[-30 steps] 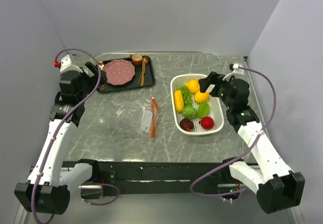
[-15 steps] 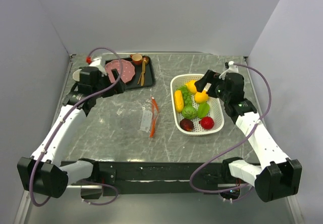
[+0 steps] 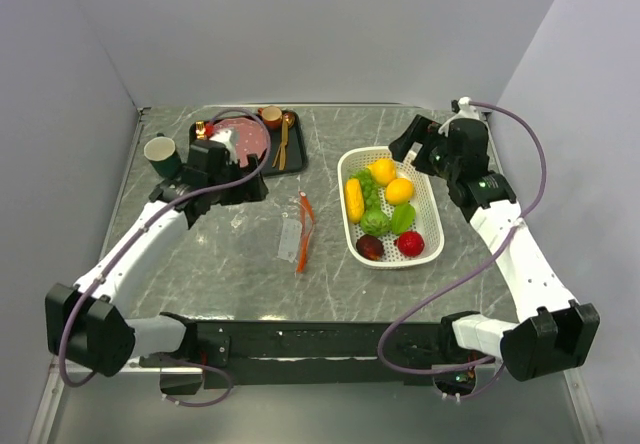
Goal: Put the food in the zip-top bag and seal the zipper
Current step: Pick up the zipper food storage bag at the center of the board.
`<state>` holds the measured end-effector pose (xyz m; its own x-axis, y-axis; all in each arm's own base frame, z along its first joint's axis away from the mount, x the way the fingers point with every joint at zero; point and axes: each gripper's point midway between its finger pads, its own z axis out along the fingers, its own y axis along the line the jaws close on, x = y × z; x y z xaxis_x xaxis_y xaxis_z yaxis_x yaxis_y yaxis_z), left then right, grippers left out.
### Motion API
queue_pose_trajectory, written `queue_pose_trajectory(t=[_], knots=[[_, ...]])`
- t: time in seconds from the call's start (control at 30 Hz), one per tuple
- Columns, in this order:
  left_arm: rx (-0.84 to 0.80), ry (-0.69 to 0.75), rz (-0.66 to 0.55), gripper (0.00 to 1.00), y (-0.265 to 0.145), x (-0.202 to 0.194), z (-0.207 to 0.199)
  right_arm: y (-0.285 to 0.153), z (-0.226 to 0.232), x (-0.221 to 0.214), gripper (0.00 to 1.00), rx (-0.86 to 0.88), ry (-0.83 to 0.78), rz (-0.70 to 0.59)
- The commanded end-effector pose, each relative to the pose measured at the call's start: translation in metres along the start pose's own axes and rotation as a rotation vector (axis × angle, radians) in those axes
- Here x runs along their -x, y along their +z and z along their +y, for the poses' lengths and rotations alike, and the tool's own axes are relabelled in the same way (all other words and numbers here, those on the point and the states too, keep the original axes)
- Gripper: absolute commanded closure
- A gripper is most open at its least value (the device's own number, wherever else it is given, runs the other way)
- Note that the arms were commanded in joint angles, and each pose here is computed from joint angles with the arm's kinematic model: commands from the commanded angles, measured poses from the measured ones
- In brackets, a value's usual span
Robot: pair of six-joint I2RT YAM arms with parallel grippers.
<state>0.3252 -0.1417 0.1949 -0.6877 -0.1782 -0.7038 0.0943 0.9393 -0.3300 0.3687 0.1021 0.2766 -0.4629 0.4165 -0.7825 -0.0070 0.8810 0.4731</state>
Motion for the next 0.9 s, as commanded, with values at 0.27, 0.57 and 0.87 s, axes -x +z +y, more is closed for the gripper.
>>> queue_pose_trajectory(t=[0.27, 0.57, 0.87], knots=[[-0.104, 0.090, 0.186, 0.02, 0.043, -0.067, -0.081, 0.009, -0.024, -0.054, 0.00, -0.050, 0.031, 0.157], [0.054, 0.212, 0.301, 0.05, 0.082, -0.107, -0.097, 0.002, -0.035, -0.072, 0.00, -0.067, 0.023, 0.178], [0.113, 0.184, 0.316, 0.18, 0.108, -0.120, -0.095, -0.005, -0.030, -0.064, 0.00, -0.050, 0.010, 0.160]])
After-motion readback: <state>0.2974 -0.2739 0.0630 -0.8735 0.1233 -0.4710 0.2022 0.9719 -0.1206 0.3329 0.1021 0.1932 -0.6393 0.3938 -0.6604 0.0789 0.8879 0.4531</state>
